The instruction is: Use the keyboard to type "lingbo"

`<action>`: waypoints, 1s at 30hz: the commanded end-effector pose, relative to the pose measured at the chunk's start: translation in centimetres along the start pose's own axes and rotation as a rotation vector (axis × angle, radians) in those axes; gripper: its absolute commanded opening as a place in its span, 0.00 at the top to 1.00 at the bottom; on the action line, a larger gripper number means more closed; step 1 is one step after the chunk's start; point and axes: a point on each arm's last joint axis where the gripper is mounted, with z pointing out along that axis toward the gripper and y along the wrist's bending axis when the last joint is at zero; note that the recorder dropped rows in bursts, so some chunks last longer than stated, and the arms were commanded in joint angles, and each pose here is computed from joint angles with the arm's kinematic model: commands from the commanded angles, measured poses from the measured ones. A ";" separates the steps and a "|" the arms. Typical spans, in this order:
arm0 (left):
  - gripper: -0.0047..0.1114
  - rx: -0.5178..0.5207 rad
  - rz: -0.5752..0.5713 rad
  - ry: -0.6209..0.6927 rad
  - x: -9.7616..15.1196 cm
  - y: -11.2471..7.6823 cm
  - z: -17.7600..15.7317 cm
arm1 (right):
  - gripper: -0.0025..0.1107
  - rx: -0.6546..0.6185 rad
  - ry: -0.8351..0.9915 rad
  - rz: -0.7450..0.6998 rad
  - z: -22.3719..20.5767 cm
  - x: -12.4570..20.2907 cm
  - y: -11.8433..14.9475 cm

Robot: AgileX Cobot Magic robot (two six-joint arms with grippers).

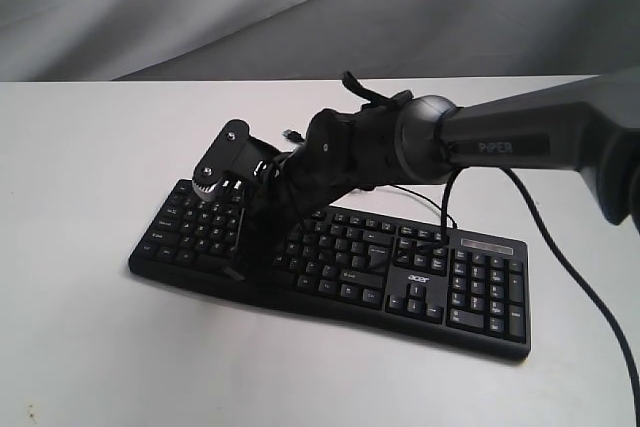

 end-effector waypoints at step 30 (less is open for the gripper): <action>0.96 0.001 -0.006 -0.008 0.1 0.0 0.0 | 0.98 -0.063 0.055 -0.039 0.0 0.2 1.2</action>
